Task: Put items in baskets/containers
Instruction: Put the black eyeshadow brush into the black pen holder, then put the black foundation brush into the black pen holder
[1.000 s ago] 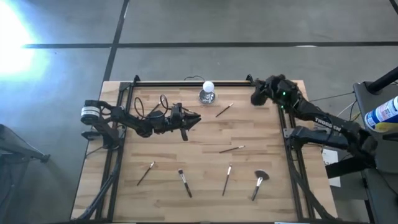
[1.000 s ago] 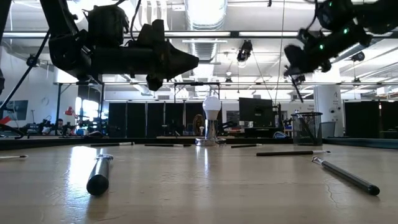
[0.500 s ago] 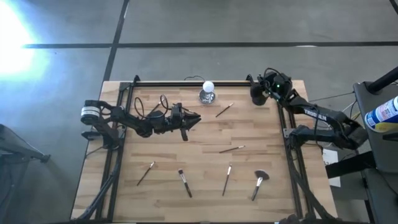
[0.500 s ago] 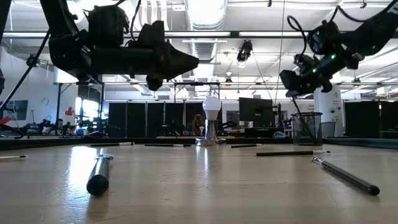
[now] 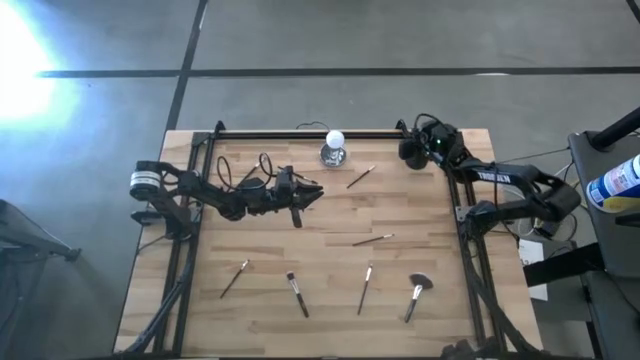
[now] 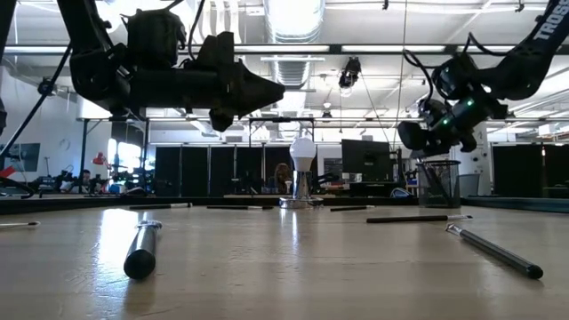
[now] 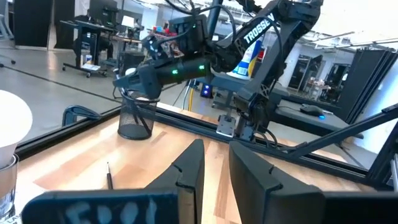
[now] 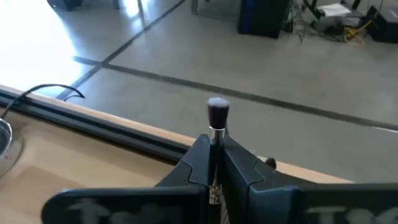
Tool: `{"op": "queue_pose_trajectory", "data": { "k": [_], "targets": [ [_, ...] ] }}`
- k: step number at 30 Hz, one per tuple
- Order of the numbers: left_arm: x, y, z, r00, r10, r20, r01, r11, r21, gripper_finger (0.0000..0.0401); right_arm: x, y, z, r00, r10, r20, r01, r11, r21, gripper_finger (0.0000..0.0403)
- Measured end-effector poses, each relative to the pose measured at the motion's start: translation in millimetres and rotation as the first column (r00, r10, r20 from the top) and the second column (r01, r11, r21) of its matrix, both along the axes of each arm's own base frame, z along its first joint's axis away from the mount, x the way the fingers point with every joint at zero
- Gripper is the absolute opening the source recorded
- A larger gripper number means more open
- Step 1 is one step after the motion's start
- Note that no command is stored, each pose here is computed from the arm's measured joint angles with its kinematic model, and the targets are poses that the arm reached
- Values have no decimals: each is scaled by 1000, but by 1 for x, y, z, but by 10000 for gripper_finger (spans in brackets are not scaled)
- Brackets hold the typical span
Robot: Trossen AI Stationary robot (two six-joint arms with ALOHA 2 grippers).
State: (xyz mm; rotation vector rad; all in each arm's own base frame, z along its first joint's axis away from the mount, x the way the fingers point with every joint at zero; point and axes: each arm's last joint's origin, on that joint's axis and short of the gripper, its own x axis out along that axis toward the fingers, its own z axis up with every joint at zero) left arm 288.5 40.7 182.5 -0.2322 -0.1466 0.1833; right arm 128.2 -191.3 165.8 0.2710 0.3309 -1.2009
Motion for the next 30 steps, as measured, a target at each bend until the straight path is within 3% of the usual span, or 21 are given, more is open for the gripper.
{"op": "queue_pose_trajectory", "data": {
  "k": [6, 19, 26, 30],
  "targets": [
    [0, 0, 0, 1000, 1, -1, -1, 1000, 0, 67, 0, -1, -3, 999, -40, 28, 40, 999, 21, 19],
    [2, 0, -1, 1000, 1, -19, -1, 1000, -3, 67, -4, 4, 4, 996, -64, 63, 62, 997, 44, 106],
    [2, 1, -1, 1000, 4, -21, -4, 1000, -4, 67, -4, 5, 21, 999, -48, 10, 48, 996, 74, 80],
    [2, 1, -1, 1000, 5, -22, -5, 1000, -4, 67, 0, 14, 34, 995, 96, 17, -97, 994, 47, 39]
  ]
}}
